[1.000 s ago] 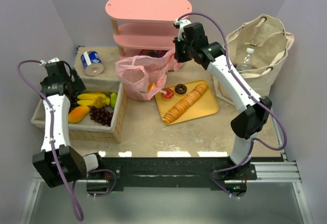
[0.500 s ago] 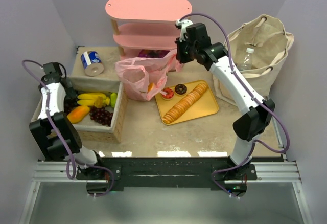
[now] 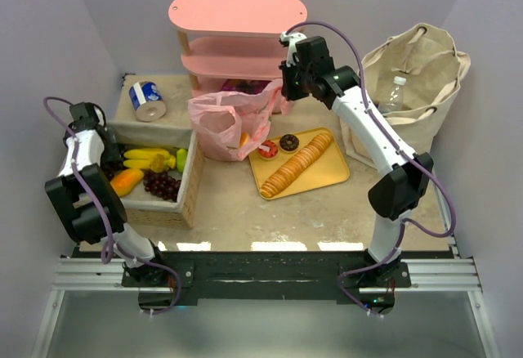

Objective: Place the mixed food into the grocery bags and tie them

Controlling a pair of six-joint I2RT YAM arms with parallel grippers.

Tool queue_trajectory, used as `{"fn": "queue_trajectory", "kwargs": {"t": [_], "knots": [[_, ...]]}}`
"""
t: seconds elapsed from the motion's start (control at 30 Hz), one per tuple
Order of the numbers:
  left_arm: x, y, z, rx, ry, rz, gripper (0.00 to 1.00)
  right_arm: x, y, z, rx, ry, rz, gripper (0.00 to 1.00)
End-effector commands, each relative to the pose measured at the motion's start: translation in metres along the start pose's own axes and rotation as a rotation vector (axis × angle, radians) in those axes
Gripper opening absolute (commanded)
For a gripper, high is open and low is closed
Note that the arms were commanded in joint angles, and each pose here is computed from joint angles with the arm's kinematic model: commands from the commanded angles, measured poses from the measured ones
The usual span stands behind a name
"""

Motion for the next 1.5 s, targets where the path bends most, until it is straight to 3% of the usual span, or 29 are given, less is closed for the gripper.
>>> {"fn": "queue_trajectory", "kwargs": {"t": [0.0,0.13,0.27,0.43,0.67,0.9,1.07,1.17,1.37,1.47], "knots": [[0.002,-0.005,0.008,0.034,-0.024,0.018,0.51,-0.017,0.005,-0.012,-0.021,-0.058,0.005,0.0],[0.014,-0.003,0.001,-0.009,0.01,-0.006,0.0,-0.017,0.007,-0.01,-0.041,-0.054,0.013,0.0],[0.022,0.004,-0.015,-0.077,0.003,-0.035,0.0,-0.018,0.009,-0.011,-0.058,-0.056,0.013,0.0],[0.007,0.018,-0.054,-0.152,-0.096,-0.174,0.0,-0.018,0.01,-0.013,-0.067,-0.055,0.01,0.0],[-0.032,0.023,-0.133,-0.217,-0.342,-0.253,0.0,-0.018,0.015,-0.016,-0.108,-0.054,0.026,0.0],[-0.023,0.037,-0.214,-0.241,-0.612,-0.271,0.0,-0.017,0.016,-0.017,-0.111,-0.052,0.042,0.0],[-0.051,0.02,-0.268,0.002,-0.899,-0.105,0.0,-0.019,0.017,-0.019,-0.114,-0.051,0.043,0.0],[-0.077,0.001,-0.294,0.159,-1.009,-0.021,0.0,-0.02,0.016,-0.018,-0.107,-0.048,0.043,0.0],[-0.122,-0.048,-0.341,0.372,-1.154,0.057,0.0,-0.024,0.017,-0.018,-0.107,-0.059,0.045,0.0],[-0.137,-0.093,-0.366,0.498,-1.215,0.112,0.0,-0.024,0.018,-0.018,-0.106,-0.06,0.043,0.0]]}}
Point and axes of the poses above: each gripper's point midway between its finger pads, its own z axis out along the fingers, its own y axis along the line the jaws close on, x = y × z, the point moved 7 cm from there along -z, back along the fingers, and after that the axes turned 11 degrees about z, right-handed, at the moved point
